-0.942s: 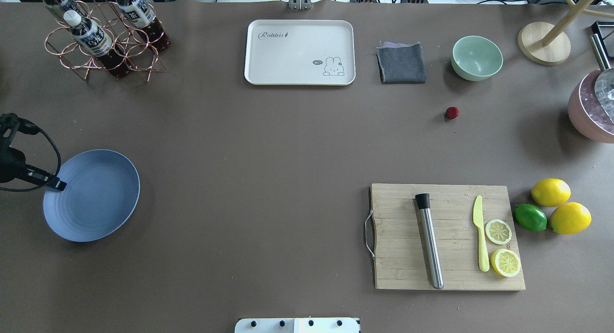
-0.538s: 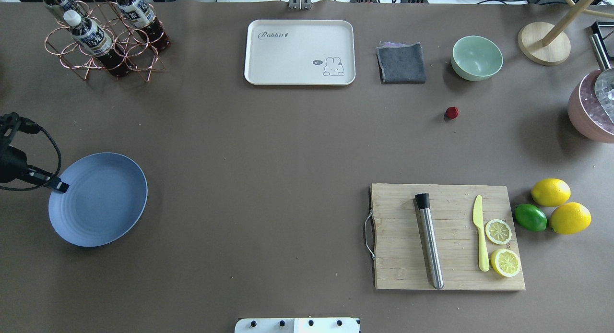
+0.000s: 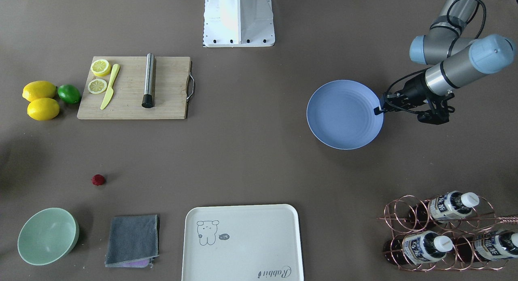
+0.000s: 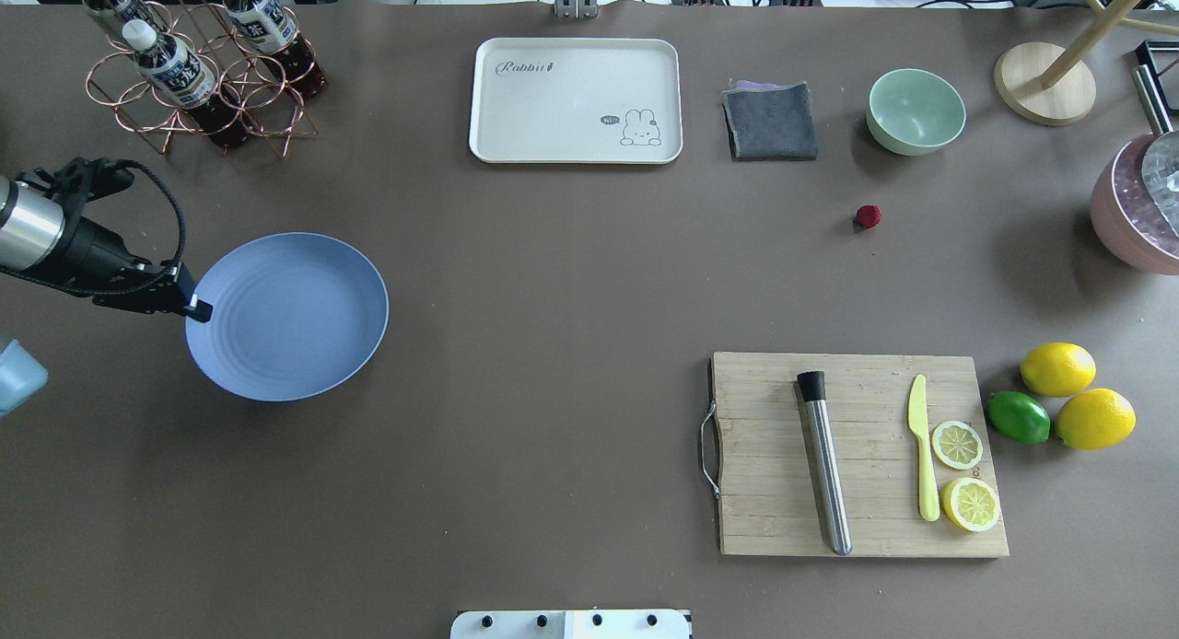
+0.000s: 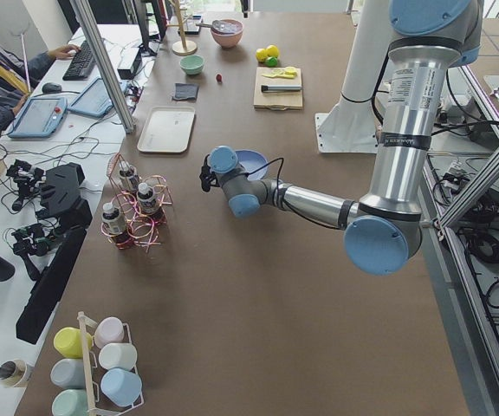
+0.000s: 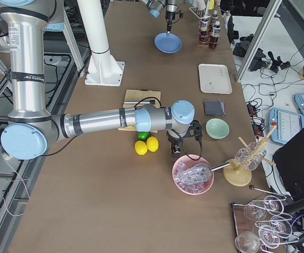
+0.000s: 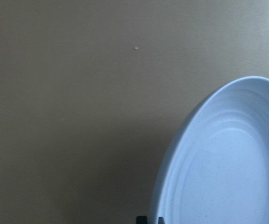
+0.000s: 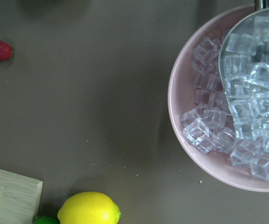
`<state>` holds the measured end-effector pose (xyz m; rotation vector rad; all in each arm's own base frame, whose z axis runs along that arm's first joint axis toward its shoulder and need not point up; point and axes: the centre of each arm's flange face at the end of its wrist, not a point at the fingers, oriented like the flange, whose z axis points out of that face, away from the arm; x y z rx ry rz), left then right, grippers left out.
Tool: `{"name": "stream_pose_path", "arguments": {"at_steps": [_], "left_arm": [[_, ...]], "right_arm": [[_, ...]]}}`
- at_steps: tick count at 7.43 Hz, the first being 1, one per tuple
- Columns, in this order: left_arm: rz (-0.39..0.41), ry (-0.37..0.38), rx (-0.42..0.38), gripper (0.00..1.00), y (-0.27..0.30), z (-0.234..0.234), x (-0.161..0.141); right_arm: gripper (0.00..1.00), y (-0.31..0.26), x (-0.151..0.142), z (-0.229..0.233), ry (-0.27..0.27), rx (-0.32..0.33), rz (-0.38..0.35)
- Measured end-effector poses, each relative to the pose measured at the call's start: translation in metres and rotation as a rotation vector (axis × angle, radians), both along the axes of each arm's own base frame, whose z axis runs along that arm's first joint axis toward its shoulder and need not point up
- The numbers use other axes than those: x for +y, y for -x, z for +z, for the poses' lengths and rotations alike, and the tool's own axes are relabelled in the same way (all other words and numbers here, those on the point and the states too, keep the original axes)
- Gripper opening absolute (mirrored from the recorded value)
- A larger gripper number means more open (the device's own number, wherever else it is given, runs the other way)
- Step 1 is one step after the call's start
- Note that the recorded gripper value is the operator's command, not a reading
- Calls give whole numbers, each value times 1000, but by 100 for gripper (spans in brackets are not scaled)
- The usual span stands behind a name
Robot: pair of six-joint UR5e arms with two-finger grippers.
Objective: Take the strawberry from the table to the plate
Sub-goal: 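Move the left gripper in toward the blue plate's rim, then push the blue plate inward with left gripper while right reaches the strawberry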
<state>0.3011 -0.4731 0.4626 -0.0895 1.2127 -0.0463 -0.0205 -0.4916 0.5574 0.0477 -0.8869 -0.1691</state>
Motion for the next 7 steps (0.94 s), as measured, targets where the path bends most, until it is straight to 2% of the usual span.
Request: {"name": "stream_pose_path", "arguments": {"at_steps": [2, 4, 5, 7], "left_arm": [[-35, 47, 14, 0, -65, -48, 18], [-62, 68, 20, 0, -115, -76, 38], [-73, 80, 28, 0, -134, -89, 47], [-100, 99, 37, 0, -170, -121, 60]], "right_arm": [[99, 49, -14, -44, 30, -14, 17], [98, 117, -21, -75, 50, -26, 42], [96, 156, -25, -83, 52, -21, 54], [95, 221, -53, -90, 35, -2, 63]]}}
